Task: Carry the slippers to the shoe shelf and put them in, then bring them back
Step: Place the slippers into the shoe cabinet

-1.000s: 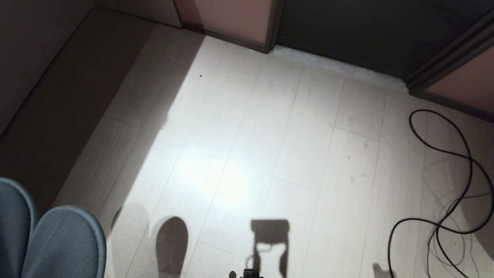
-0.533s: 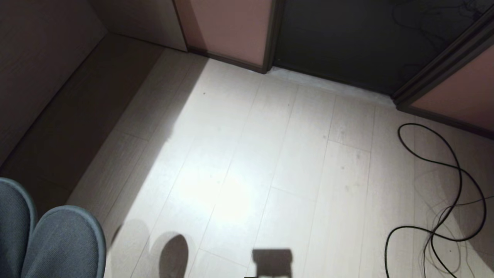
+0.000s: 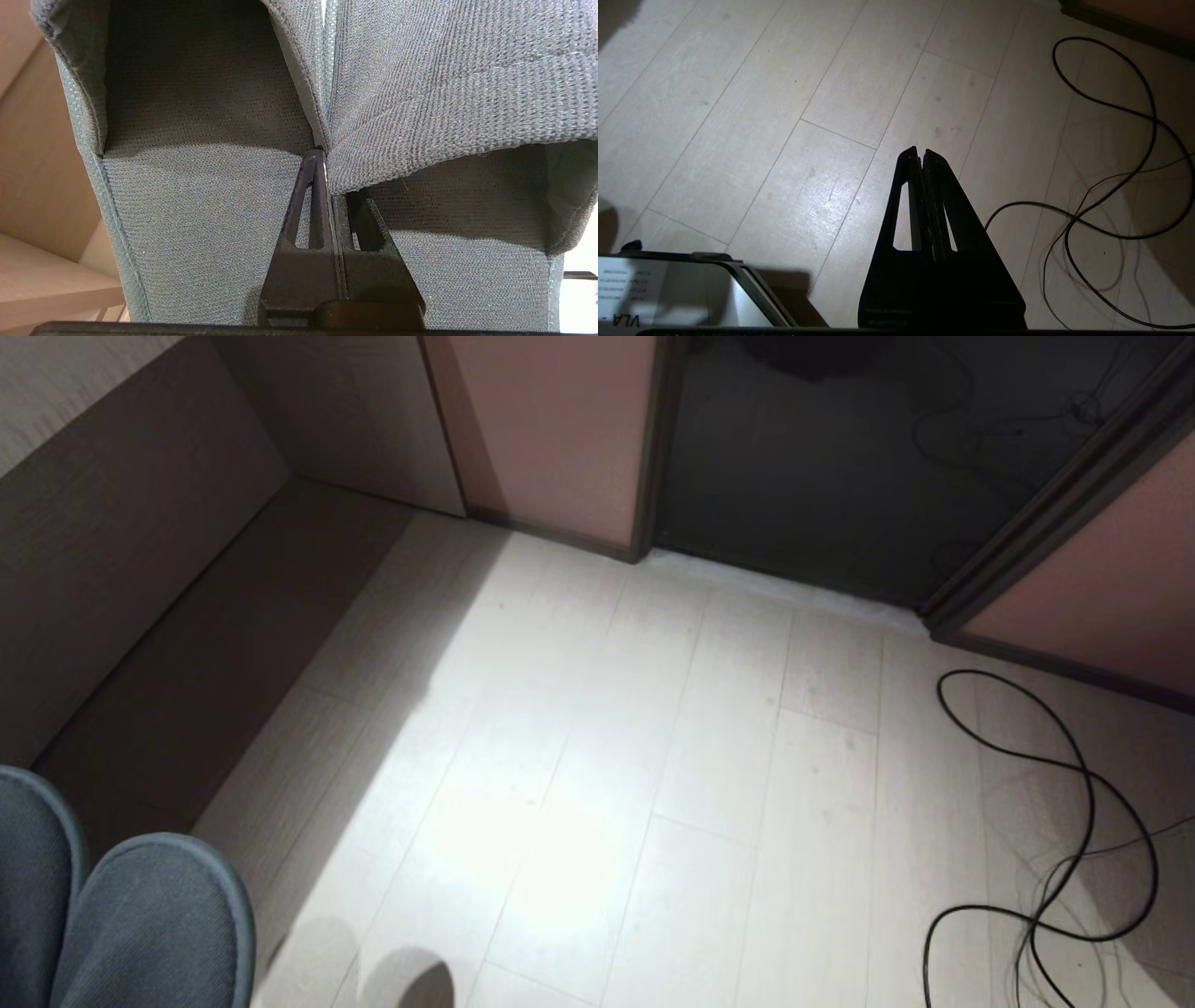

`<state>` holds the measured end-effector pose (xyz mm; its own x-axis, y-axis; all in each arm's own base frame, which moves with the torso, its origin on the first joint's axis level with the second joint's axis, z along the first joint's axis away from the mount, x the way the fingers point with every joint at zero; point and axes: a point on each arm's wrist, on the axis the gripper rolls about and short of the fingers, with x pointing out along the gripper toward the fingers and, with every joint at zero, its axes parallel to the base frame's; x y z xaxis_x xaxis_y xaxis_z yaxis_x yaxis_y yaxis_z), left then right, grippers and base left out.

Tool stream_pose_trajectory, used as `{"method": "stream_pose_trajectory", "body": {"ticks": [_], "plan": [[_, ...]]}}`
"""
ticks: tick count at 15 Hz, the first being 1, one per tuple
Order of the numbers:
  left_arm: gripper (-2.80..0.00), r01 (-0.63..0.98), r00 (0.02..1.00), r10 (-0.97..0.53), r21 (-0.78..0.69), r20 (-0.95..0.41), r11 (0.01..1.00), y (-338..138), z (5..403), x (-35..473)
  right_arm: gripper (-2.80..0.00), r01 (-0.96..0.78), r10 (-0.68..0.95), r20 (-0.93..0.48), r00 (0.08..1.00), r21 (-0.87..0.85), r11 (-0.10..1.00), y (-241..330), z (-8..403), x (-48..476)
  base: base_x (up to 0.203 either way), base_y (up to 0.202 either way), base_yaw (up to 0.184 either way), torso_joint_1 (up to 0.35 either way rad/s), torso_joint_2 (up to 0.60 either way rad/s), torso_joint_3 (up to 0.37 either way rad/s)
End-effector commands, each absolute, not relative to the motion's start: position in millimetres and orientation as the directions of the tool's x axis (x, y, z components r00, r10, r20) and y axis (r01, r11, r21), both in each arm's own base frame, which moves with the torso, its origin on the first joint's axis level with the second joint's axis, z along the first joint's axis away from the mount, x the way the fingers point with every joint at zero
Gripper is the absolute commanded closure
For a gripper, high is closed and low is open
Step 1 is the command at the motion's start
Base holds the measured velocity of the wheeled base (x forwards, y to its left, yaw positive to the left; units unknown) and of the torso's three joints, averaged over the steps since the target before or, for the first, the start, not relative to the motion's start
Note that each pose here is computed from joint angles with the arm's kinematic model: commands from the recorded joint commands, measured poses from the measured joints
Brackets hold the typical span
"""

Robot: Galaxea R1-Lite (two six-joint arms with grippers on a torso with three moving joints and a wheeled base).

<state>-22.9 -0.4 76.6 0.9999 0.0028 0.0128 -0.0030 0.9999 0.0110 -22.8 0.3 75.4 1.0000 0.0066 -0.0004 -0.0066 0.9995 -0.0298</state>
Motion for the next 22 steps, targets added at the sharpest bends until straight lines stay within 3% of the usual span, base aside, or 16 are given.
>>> {"method": "stream_pose_trajectory", "body": {"ticks": [1,22], "plan": [[0.0,-0.003,1.0,0.003,0.009,0.006,1.0,-0.4,75.0,-22.3,0.0,-0.007,0.007,-0.002,1.0,-0.031,1.0,0.2,75.5,-22.7,0.0,0.0,0.0,0.001,0.0,0.211],[0.0,-0.006,1.0,0.006,-0.004,0.014,1.0,-0.3,75.6,-22.2,0.0,-0.006,0.006,-0.002,1.0,-0.029,1.0,0.3,75.5,-22.7,0.0,0.0,0.0,0.002,0.0,0.204]]}}
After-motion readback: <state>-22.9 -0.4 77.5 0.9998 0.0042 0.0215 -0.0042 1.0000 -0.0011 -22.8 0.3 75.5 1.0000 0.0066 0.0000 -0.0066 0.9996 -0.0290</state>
